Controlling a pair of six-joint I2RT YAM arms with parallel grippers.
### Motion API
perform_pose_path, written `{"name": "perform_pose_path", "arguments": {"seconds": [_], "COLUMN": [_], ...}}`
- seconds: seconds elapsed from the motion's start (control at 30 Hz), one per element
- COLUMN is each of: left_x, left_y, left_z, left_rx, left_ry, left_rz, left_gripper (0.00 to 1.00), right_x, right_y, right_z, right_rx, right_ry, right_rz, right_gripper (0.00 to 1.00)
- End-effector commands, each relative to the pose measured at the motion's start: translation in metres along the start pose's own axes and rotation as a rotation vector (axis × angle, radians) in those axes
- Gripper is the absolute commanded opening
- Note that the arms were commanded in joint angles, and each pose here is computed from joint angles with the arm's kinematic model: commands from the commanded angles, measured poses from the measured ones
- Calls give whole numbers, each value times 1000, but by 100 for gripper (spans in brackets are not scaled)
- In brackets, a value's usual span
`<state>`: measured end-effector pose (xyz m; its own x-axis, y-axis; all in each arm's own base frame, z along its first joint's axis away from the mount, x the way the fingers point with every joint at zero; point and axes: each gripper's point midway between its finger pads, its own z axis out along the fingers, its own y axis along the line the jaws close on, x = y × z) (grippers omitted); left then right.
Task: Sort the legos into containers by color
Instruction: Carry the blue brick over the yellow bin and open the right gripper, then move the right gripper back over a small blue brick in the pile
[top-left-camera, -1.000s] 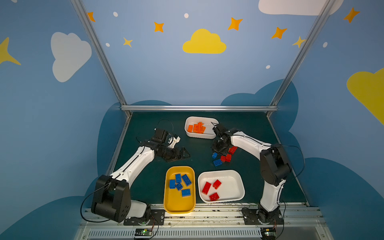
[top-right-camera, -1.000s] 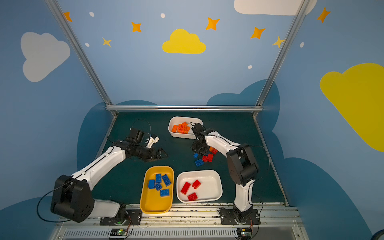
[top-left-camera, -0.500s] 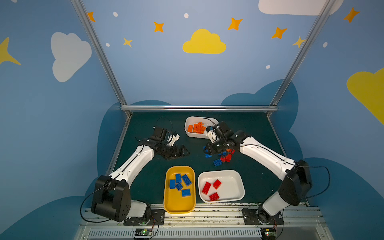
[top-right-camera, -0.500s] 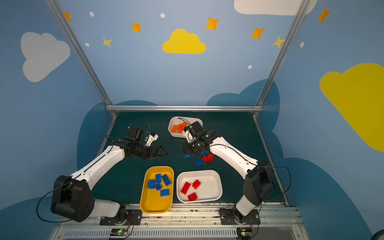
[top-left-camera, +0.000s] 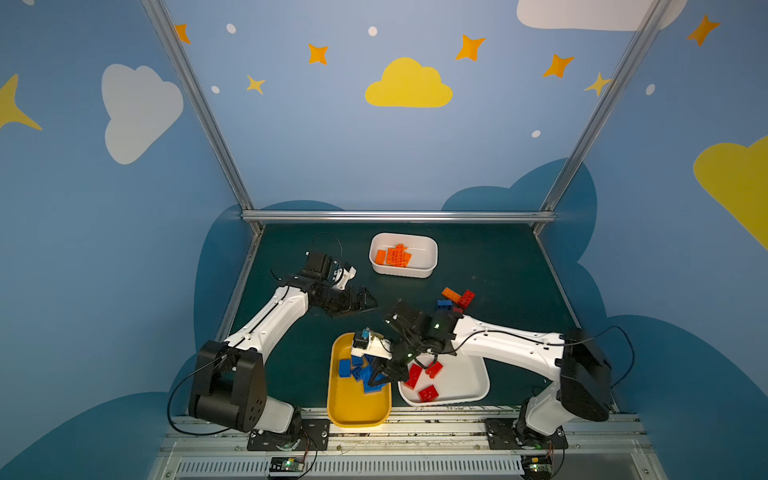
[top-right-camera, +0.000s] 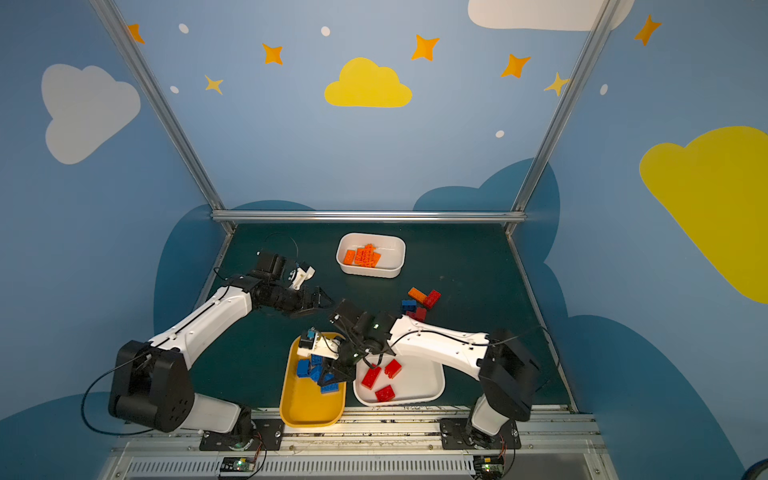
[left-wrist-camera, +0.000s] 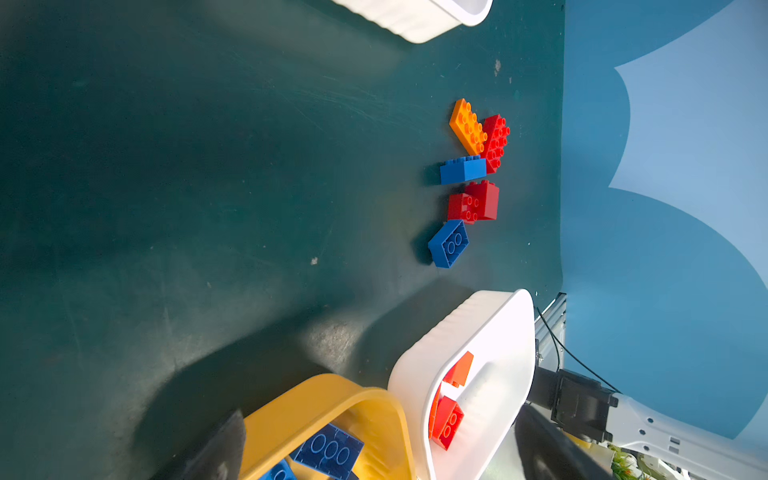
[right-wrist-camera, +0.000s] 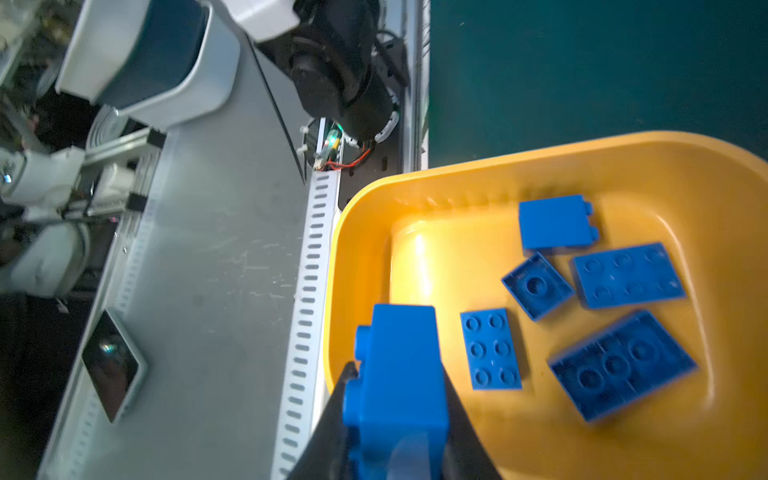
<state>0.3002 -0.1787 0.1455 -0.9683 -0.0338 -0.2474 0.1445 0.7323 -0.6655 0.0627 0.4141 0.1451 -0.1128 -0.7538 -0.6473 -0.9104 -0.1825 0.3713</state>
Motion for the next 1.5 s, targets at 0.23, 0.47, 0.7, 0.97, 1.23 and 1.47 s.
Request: {"name": "perform_pose_path", "arguments": {"seconds": [0.23, 0.47, 0.7, 0.97, 1.23, 1.47], "left_x": [-7, -12, -16, -9, -2, -1], "left_y": [-3, -4, -10, -13, -13, -13], "left_z": [0, 2, 0, -2, -3, -1], "left_rx": [14, 20, 32, 34, 26, 26], "left_ry": [-9, -6, 2, 20, 28, 31], "left_rz": [0, 1, 14, 9, 3, -1], "left_gripper": [100, 100, 100, 100, 100, 100], "right_x": [-8, -15, 1, 81, 112, 135], "right_y": [-29, -32, -35, -71, -134, -162], "right_z": [55, 49, -28, -133, -206, -198], "right_rx": [43, 51, 152, 393, 624, 671], "right_ry": [52, 22, 5, 47, -119, -253], "right_rz": [-190, -150, 37, 325, 961, 1706], "right_gripper": [21, 49, 52, 55, 56, 57]}}
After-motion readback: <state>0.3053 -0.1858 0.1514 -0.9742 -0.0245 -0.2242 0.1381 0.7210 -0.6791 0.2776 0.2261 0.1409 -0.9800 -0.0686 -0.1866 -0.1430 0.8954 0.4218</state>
